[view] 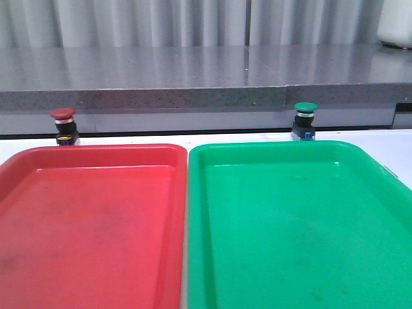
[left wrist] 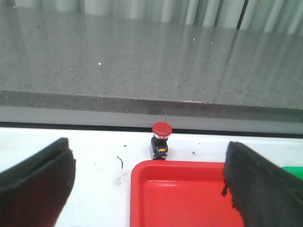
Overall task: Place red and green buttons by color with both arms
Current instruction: 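Lower the left gripper over the red-capped button and grasp it, then carry the red button into the red tray and release it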
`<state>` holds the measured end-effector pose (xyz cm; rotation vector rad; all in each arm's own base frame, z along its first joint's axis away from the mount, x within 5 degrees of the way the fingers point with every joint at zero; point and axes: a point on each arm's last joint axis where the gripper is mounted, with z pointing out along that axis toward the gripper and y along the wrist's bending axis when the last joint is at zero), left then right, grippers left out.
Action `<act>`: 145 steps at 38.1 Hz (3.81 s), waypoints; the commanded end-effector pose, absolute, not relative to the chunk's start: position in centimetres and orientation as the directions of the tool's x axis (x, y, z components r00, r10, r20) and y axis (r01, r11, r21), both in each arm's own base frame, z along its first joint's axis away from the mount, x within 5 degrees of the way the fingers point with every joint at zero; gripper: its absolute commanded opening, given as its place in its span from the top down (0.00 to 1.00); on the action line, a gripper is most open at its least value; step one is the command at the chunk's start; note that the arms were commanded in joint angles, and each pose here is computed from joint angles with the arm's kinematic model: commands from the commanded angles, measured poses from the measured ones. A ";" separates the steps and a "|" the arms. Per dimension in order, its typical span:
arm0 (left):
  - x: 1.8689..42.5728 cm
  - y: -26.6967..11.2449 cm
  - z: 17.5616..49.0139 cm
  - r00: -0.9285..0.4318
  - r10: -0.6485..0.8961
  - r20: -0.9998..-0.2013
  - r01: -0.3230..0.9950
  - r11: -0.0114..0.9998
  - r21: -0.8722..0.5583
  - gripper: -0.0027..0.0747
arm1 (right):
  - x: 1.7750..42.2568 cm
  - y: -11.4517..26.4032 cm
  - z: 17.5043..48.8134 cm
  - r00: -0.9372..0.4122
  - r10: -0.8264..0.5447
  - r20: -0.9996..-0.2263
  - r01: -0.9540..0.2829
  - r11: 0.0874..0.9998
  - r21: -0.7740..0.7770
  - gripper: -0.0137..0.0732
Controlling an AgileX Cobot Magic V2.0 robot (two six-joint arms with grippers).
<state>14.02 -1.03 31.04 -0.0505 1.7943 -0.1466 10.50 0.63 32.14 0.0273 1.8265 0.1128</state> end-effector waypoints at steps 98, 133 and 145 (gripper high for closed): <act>26.2 -11.6 22.2 -0.713 0.135 -0.688 0.301 0.945 -0.126 0.87 | 10.7 0.5 34.1 -0.151 0.088 -0.985 -0.040 0.995 0.095 0.10; 26.8 -11.7 30.1 -0.625 0.140 -0.768 0.340 0.934 -0.106 0.26 | 10.7 0.5 34.0 -0.153 0.088 -0.984 -0.040 0.995 0.095 0.10; 25.7 -6.8 35.6 -0.547 0.081 -0.833 0.223 0.973 -0.052 0.62 | 10.7 0.5 34.0 -0.153 0.088 -0.984 -0.040 0.995 0.095 0.10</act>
